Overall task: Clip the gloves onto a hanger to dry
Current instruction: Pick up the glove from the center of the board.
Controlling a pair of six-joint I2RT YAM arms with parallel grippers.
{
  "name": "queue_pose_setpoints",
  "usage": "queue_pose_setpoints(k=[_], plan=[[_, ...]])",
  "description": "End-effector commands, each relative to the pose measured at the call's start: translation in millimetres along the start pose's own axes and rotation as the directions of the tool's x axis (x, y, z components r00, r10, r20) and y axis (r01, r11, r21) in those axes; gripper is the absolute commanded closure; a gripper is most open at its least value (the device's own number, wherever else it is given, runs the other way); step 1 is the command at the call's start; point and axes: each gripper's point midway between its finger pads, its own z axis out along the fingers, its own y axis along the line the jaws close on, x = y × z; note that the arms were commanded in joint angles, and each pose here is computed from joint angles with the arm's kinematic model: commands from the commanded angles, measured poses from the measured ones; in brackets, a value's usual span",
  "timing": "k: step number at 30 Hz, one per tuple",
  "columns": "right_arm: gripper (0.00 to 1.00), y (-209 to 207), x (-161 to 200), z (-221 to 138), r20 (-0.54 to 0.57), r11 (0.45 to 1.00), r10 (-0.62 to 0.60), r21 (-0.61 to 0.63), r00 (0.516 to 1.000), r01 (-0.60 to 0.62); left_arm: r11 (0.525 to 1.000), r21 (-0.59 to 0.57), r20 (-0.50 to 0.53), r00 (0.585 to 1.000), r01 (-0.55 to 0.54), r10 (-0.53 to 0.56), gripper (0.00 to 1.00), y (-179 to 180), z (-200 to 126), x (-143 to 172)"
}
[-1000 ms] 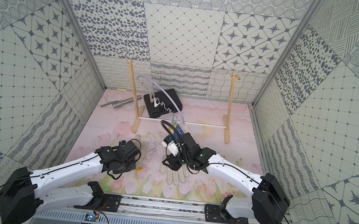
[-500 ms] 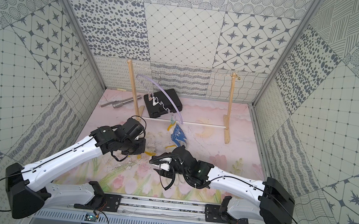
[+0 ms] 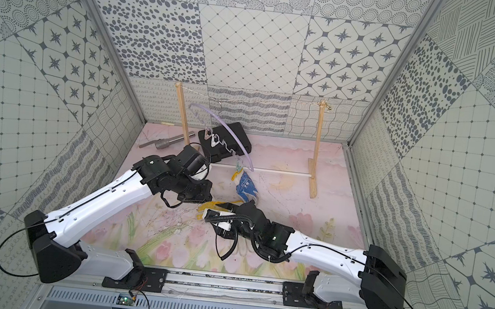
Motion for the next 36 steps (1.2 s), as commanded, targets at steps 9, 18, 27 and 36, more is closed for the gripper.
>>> queue_pose_setpoints(k=[9,18,27,36], plan=[[0.41,-31,-26,-13,0.042,0.992,0.005,0.124,0.999,-0.010,0.998,0.031,-0.078,0.995,-0.062,0.064,1.00,-9,-3,5],[0.56,-40,-19,9,-0.028,0.987,0.024,0.161,0.999,-0.019,0.996,0.030,-0.078,0.993,-0.085,0.087,1.00,-9,-9,7],[0.77,-41,-10,11,-0.060,0.984,0.051,0.173,0.997,-0.040,0.995,0.028,-0.064,0.993,-0.100,0.102,1.00,-9,-17,5],[0.61,-46,1,7,-0.083,0.976,0.073,0.211,0.994,-0.054,0.994,0.025,-0.070,0.992,-0.103,0.104,1.00,-7,-17,3]])
